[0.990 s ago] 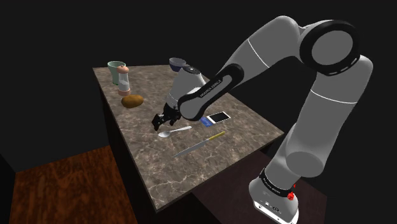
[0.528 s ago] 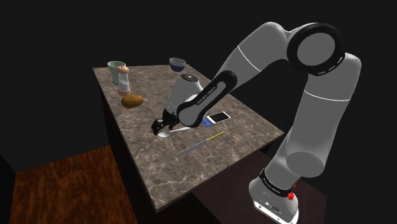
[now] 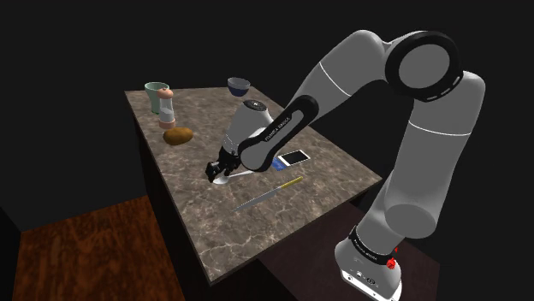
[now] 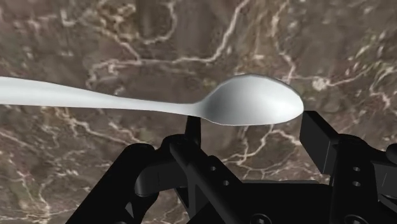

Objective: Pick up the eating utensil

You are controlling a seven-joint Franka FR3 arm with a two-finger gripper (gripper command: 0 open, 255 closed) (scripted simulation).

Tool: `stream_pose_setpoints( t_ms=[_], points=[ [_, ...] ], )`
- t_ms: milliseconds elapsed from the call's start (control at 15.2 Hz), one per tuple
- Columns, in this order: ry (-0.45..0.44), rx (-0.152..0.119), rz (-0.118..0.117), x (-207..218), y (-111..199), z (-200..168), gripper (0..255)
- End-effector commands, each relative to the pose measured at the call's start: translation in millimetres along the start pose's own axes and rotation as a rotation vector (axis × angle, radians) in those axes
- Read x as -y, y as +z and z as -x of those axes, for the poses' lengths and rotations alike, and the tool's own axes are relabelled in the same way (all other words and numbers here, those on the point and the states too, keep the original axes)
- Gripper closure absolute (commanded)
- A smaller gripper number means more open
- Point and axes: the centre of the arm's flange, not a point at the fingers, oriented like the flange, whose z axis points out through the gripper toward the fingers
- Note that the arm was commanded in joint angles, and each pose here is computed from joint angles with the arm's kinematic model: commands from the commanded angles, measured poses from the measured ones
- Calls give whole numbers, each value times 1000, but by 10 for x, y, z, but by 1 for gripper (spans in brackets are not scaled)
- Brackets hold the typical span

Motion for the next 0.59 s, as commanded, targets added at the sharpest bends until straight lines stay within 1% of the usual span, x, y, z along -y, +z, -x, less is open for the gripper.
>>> stream_pose_setpoints(
  t_ms=[0,66,528],
  points=[
    [0,1,0,-3,4,2,255],
    [0,1,0,1,5,-5,255],
    [0,1,0,49,-351,-91,255]
  ],
)
